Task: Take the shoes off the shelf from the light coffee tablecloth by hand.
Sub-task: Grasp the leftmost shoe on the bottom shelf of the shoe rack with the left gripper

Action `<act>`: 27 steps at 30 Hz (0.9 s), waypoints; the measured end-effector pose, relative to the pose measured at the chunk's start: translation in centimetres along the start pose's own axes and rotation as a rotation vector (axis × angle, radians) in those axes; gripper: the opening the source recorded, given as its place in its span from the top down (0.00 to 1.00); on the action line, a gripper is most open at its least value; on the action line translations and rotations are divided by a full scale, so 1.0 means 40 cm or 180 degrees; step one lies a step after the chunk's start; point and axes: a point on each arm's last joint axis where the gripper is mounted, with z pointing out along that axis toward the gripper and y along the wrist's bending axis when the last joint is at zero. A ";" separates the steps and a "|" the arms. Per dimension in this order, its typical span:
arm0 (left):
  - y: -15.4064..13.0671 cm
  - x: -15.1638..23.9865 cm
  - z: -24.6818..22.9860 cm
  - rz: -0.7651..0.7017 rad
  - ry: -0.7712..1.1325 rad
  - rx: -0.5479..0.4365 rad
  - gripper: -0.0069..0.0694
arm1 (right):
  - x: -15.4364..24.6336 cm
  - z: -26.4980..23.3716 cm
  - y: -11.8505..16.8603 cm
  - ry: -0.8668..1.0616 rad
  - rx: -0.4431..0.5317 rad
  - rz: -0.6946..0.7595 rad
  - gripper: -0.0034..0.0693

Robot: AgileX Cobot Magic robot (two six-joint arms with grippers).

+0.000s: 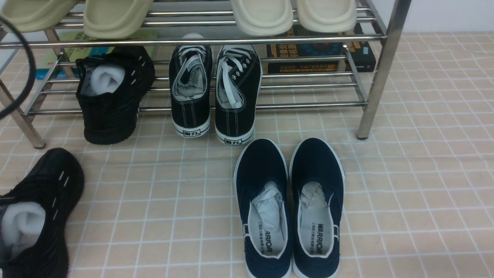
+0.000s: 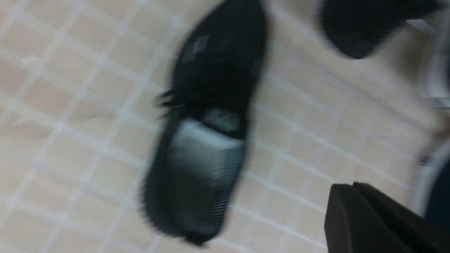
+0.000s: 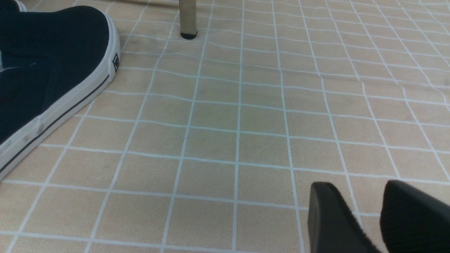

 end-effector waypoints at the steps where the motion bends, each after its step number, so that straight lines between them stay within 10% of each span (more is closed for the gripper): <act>1: -0.002 -0.001 -0.002 0.0007 -0.0008 0.0024 0.91 | 0.000 0.000 0.000 0.0000 0.0000 0.0000 0.62; 8: -0.050 -0.065 0.032 0.0203 0.0219 0.0537 0.91 | 0.000 0.000 0.000 0.0000 0.0000 0.0000 0.62; 27: -0.166 -0.217 0.335 0.0373 0.0371 -0.0006 0.68 | 0.000 0.000 0.000 0.0000 0.0000 0.0000 0.62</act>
